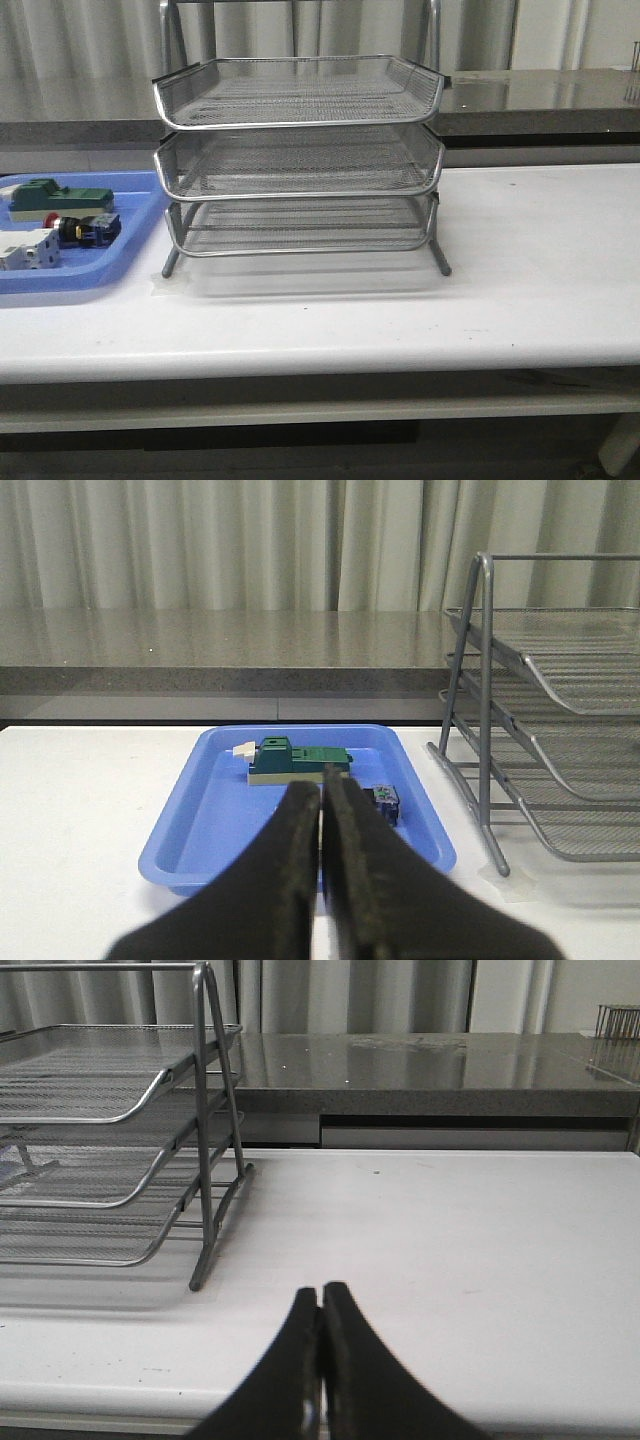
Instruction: Place button on rack with both arms
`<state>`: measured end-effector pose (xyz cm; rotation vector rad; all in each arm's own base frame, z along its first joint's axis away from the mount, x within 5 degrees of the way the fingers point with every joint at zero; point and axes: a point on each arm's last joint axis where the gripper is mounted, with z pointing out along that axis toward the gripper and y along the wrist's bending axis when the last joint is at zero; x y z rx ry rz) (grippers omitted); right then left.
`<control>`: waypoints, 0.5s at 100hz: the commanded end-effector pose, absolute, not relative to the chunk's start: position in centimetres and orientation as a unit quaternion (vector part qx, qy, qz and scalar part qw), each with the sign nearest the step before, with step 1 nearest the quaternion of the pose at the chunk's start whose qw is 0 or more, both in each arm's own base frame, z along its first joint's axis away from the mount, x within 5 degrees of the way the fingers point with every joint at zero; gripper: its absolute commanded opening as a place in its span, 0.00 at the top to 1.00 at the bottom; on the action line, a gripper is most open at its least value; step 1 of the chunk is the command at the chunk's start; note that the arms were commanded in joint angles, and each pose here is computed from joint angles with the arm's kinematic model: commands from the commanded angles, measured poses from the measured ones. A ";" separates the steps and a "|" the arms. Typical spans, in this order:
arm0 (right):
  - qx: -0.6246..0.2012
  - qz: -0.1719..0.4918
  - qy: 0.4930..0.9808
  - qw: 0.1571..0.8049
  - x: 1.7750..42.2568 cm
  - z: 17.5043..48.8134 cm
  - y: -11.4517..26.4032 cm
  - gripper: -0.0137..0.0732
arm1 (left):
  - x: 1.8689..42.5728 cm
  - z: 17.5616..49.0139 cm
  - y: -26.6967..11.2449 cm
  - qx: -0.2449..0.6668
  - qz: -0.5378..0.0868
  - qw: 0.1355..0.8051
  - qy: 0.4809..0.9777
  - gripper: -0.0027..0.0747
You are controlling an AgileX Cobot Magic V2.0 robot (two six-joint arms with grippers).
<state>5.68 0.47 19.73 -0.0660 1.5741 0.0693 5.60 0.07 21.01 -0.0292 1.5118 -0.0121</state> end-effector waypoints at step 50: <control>0.014 0.085 0.658 0.748 4.9 24.9 0.5 0.92 | 5.5 20.4 0.0 -0.017 -0.011 0.753 0.658 0.96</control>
